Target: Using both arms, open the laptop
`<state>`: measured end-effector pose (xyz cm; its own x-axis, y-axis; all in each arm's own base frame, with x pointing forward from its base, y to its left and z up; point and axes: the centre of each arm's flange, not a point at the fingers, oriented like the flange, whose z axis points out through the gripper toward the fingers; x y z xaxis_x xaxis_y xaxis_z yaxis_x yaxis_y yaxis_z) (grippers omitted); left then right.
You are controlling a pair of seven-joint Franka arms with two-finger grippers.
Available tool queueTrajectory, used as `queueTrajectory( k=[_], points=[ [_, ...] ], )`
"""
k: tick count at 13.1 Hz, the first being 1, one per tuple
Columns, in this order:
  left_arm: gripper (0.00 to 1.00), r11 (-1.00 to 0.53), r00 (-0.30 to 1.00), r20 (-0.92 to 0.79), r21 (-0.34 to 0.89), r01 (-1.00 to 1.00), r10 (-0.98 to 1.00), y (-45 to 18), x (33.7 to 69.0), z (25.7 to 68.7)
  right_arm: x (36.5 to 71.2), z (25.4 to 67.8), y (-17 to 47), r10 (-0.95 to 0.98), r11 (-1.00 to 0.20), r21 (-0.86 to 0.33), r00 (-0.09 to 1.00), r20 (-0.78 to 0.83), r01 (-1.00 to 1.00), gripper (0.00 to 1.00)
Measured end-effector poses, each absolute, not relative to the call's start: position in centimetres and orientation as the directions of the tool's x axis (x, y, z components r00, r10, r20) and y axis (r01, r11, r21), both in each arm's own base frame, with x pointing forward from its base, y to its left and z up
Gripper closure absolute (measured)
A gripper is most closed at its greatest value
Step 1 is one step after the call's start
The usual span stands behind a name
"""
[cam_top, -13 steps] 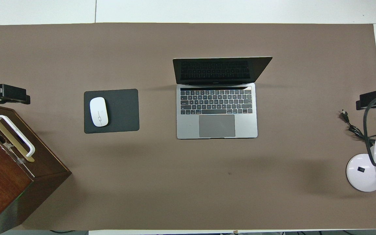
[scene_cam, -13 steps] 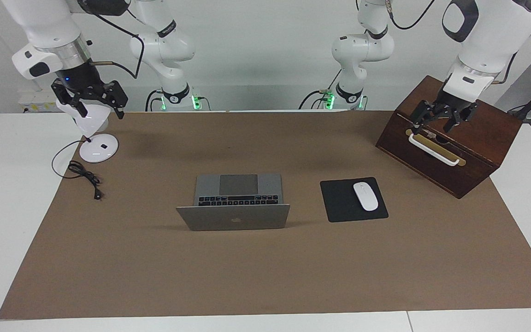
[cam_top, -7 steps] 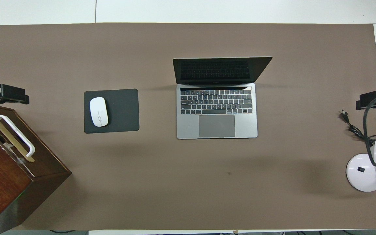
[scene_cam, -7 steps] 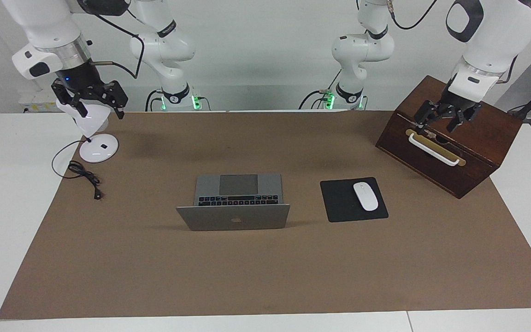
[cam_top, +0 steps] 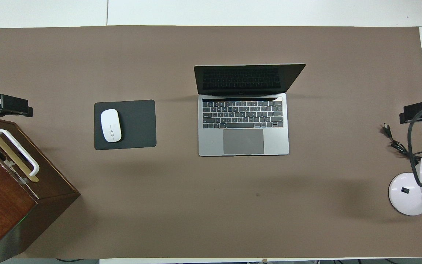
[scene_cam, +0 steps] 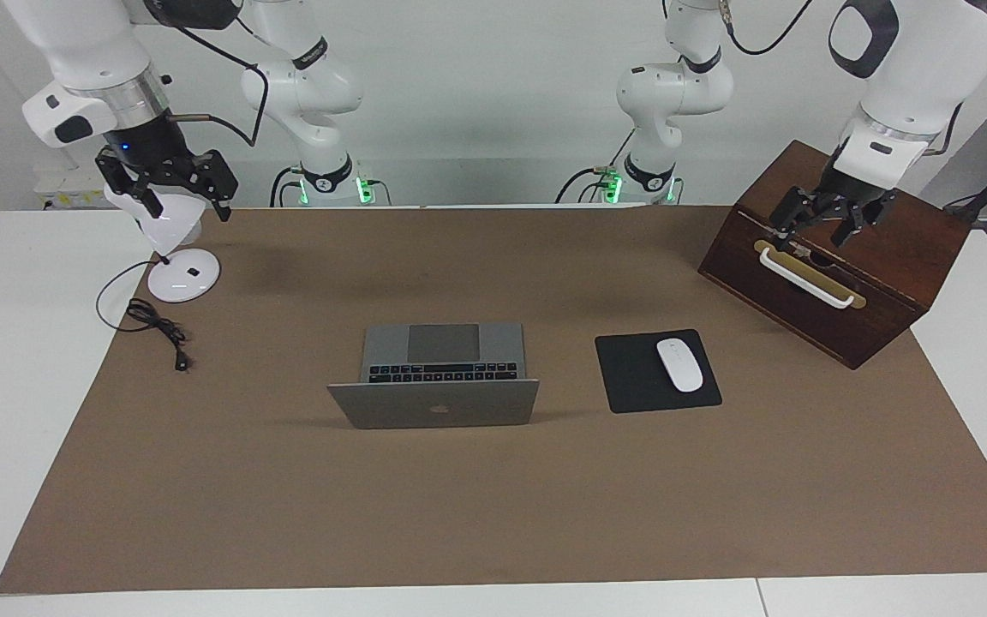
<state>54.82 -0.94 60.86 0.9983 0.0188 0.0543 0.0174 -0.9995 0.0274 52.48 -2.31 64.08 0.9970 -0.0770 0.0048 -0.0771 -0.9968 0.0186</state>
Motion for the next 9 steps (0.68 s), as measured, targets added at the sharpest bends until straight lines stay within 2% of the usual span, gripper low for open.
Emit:
queueTrajectory(
  k=[9],
  points=[
    [0.00,-1.000,0.998,0.058,0.028,0.010,0.012,-1.32,54.85,60.89,52.49,64.08,-2.08,-0.073,-0.997,0.019,0.997,0.005,-0.073,0.00]
  ],
)
